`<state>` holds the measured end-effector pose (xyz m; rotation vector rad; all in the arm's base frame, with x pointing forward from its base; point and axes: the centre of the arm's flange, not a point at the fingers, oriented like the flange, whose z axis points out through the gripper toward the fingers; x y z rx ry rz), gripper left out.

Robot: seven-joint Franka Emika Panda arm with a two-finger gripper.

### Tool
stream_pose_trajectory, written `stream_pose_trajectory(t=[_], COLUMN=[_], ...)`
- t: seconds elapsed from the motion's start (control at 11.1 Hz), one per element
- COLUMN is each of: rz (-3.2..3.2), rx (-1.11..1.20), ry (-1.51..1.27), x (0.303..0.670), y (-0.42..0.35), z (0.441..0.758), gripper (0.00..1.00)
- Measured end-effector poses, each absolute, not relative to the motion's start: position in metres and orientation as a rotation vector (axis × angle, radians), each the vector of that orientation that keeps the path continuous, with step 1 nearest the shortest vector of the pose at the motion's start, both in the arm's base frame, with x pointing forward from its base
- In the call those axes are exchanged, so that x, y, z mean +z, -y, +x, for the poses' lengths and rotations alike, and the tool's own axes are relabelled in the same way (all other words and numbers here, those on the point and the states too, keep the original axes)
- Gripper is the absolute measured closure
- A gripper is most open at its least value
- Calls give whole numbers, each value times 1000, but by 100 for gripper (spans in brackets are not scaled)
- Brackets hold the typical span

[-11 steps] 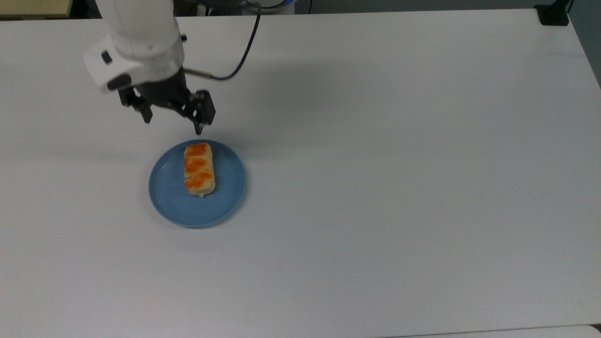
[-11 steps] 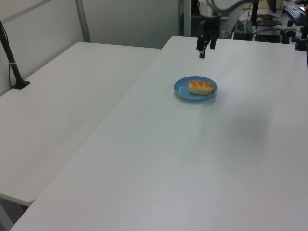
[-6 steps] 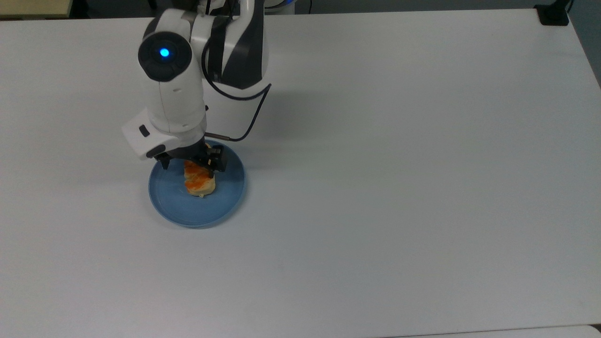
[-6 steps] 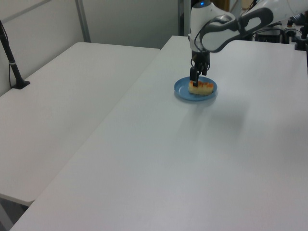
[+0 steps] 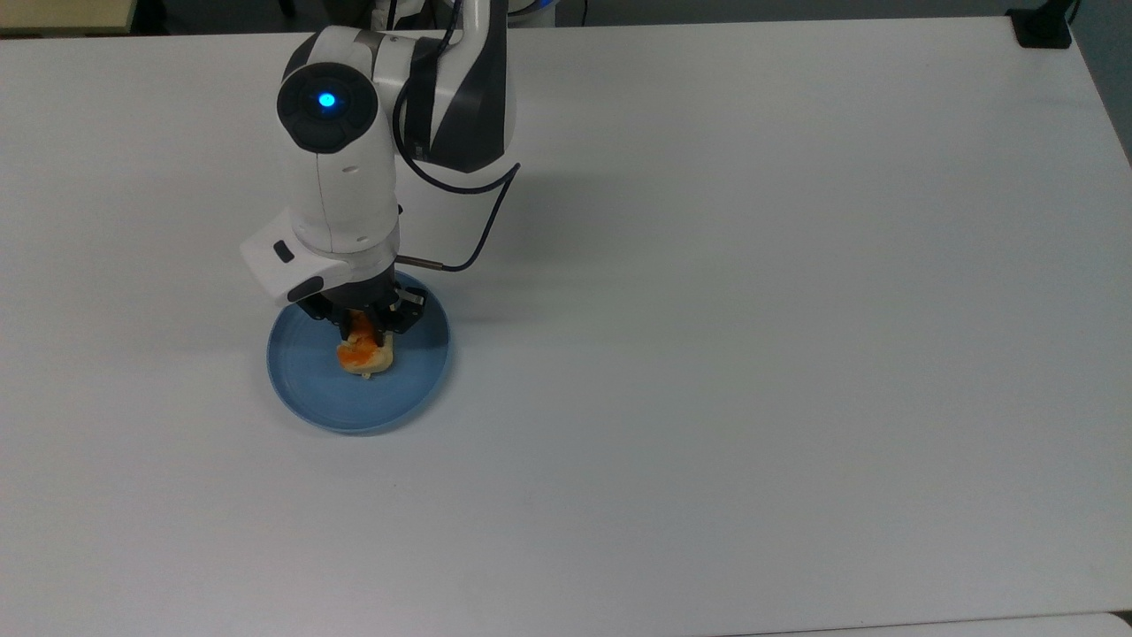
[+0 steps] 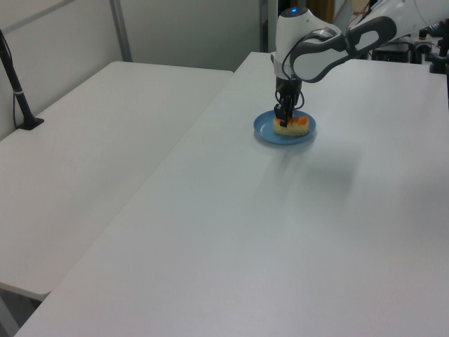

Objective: Put the bread on the table
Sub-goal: 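Lift the bread off the plate and carry it past the plate rim, then lower the bread onto the bare table and open the gripper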

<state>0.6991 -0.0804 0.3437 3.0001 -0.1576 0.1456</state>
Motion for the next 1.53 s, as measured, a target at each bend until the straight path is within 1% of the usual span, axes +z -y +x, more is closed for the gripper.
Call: stream_pose_trajectory(t=[0.09,0.18,0.36,0.45,0.63,0.72,0.81,0.99,1.17,1.35,1.44,1.53], rz=[3001,3004,3030,3058,3097,3110,3122,3138,3142,3133,3130,3128], rx=[138,133,91,29,-126,-187,-235,-364,-457,-415,-398,-395], ry=[160,164,155,97,-58,-97,-103,-88,-39,59,79,90], x=[347,350,369,387,427,435,430,394,365,346,341,340], y=[81,81,83,88,113,132,149,158,167,174,174,173], z=[698,697,690,681,647,627,607,581,563,557,556,556], gripper=[80,87,89,89,88,88,88,88,86,82,77,63])
